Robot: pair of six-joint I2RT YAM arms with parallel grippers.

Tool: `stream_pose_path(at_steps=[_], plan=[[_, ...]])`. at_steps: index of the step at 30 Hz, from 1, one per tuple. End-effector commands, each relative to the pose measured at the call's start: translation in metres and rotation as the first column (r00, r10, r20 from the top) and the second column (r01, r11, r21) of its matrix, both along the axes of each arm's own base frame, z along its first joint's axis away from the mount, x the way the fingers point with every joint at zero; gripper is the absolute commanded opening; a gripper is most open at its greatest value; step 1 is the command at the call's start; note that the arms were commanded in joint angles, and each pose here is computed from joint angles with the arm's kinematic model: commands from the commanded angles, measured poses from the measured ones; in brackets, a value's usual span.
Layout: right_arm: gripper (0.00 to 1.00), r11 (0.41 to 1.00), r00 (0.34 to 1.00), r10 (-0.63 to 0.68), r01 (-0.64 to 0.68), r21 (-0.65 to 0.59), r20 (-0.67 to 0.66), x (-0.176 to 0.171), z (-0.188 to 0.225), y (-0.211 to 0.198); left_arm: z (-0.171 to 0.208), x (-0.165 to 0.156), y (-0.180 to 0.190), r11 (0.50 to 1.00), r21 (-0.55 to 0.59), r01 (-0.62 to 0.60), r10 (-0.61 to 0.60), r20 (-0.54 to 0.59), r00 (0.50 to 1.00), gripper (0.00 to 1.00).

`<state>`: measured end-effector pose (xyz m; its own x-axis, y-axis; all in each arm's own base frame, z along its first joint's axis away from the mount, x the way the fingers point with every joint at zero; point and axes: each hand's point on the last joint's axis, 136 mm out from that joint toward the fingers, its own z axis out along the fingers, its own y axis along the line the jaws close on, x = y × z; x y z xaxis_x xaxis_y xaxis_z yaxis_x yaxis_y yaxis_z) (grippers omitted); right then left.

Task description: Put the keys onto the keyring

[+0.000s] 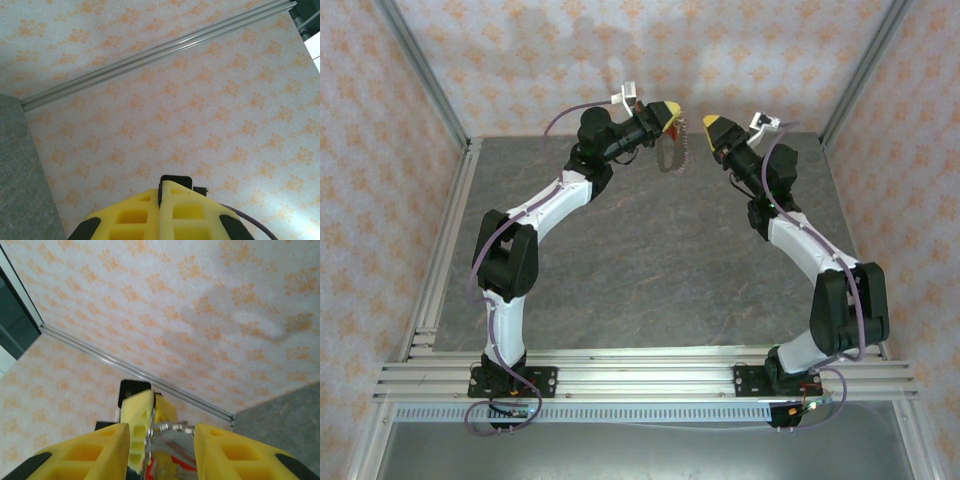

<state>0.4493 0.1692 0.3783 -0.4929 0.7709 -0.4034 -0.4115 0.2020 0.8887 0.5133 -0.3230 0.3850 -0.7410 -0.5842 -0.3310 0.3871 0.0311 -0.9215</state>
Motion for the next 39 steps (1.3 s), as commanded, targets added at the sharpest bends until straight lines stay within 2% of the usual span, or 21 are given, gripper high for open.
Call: stream_pose_path(at_steps=[1,14,30,39], plan=[[0.38,0.996,0.999,-0.008,0.004,0.085,0.043,0.005,0.029,0.002,0.028,-0.011,-0.001,0.999,-0.032,0.024,-0.021,0.089,0.996,0.0],[0.34,0.997,0.998,0.061,-0.062,0.055,0.02,0.009,0.025,0.039,0.031,-0.012,-0.001,0.999,-0.035,0.025,-0.022,0.094,0.995,0.0],[0.23,0.993,0.995,0.102,-0.102,0.058,0.006,0.004,0.007,0.053,0.032,-0.011,-0.001,0.999,-0.039,0.025,-0.021,0.094,0.995,0.0],[0.24,0.99,0.992,0.13,-0.13,0.057,0.007,0.0,0.001,0.061,0.033,-0.011,-0.001,0.999,-0.04,0.024,-0.021,0.095,0.995,0.0]])
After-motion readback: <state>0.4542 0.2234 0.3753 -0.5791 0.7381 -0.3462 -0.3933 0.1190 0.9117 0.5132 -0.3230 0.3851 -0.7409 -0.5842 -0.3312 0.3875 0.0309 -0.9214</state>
